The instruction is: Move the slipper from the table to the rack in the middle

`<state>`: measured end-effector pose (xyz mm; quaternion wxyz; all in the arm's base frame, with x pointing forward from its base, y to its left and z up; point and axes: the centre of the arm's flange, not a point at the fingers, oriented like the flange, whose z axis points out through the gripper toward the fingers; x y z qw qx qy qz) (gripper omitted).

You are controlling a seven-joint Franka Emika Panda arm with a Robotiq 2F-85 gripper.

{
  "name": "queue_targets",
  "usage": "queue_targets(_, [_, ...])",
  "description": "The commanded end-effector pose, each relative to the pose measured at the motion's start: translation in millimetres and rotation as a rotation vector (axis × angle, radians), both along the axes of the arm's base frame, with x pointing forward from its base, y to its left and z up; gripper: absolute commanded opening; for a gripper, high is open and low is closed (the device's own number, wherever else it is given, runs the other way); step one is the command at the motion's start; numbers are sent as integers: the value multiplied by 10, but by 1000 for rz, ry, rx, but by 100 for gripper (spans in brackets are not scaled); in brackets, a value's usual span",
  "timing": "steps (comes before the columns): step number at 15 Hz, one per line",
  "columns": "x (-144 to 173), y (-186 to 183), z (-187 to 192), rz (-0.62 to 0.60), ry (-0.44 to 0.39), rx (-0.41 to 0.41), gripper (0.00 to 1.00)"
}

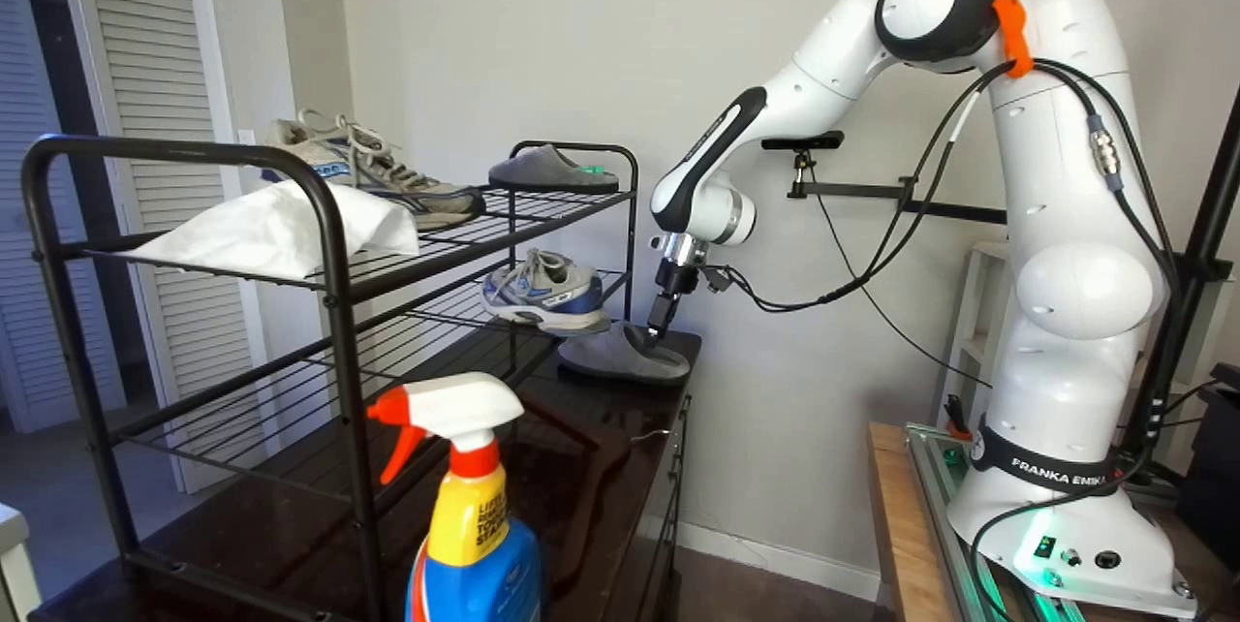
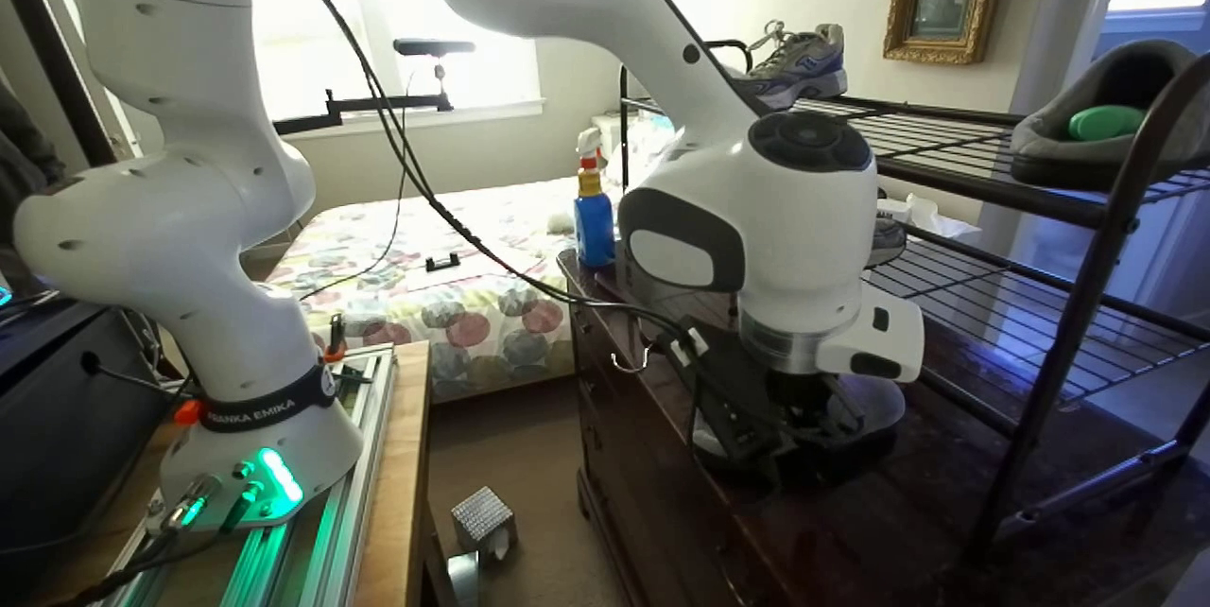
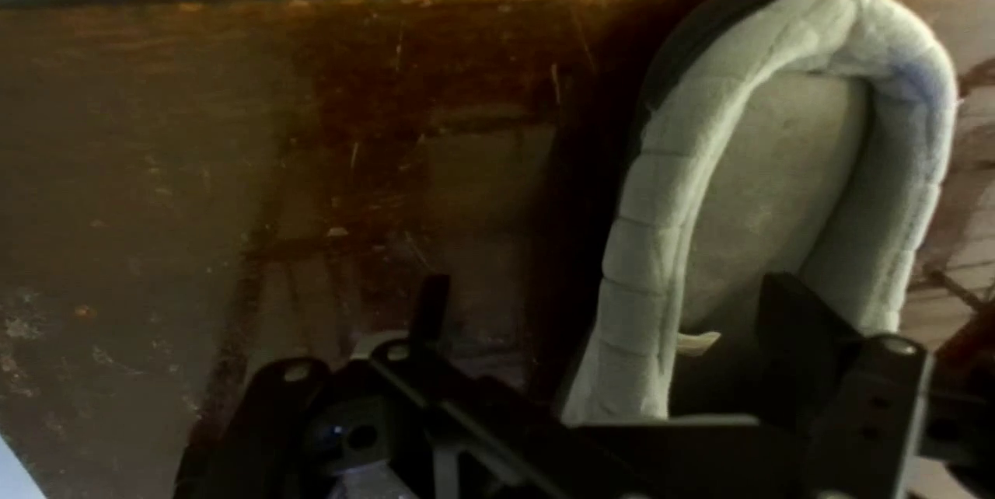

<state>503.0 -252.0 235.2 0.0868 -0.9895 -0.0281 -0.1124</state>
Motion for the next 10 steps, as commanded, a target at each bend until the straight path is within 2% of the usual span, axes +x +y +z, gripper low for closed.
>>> queue_targets(1, [80, 47, -92, -5, -100, 48, 100])
queue_targets(4, [175, 130, -100, -19, -141, 56, 100])
queue_targets(5, [206, 151, -106, -20, -147, 57, 75])
queue_targets(6, [232, 165, -116, -22, -151, 56, 74])
queue_targets(7, [245, 178, -128, -23, -153, 54, 68])
queue_targets(10, [280, 189, -150, -36, -160, 47, 44])
